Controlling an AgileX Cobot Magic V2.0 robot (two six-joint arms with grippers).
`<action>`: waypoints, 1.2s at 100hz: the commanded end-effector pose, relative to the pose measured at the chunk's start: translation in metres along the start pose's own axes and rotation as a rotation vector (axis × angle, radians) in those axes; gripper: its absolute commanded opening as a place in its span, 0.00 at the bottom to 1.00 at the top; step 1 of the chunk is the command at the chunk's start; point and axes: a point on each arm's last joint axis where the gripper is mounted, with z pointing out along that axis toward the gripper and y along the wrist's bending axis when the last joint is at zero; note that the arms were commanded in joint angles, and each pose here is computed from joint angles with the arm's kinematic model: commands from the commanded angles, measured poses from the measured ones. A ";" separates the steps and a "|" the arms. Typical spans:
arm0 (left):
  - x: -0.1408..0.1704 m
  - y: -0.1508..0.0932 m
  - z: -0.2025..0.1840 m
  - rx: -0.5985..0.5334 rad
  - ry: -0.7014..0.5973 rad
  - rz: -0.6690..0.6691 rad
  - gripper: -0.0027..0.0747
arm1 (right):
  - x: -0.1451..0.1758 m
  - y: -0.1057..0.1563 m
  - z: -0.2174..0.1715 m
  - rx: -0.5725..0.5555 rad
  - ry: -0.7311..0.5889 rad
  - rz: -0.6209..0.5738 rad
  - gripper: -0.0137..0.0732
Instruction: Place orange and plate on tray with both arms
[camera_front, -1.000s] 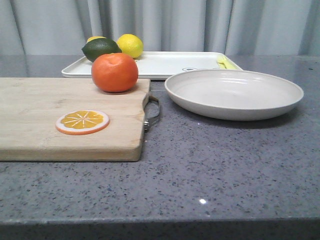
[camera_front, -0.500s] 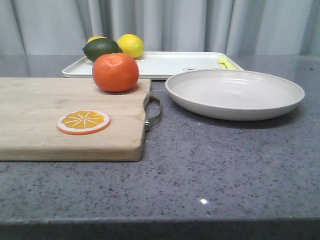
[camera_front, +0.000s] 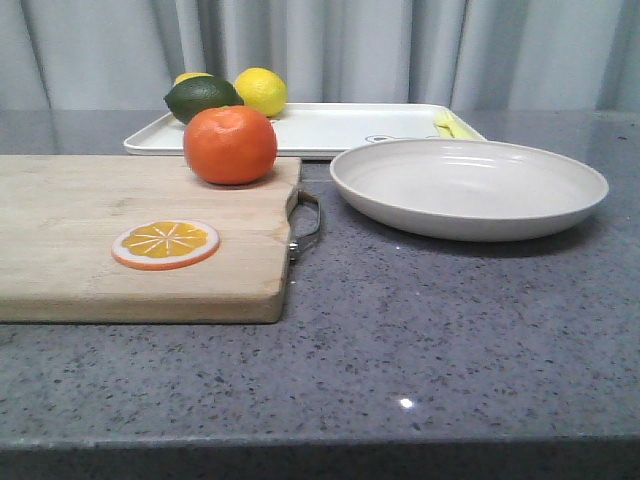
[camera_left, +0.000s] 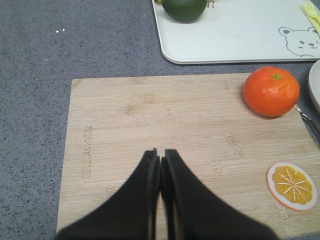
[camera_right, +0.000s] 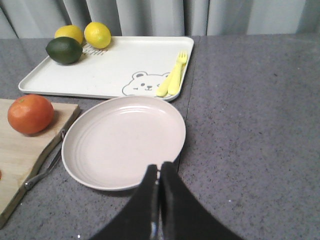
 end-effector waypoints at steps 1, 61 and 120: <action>-0.015 -0.002 -0.001 0.011 -0.073 -0.011 0.01 | -0.019 0.000 -0.002 0.016 -0.126 -0.014 0.08; -0.015 -0.004 0.005 0.048 -0.042 -0.012 0.01 | -0.016 0.000 -0.002 0.013 -0.089 -0.014 0.12; -0.019 -0.013 0.004 0.140 -0.094 0.053 0.88 | -0.017 0.000 -0.002 0.014 -0.103 -0.014 0.68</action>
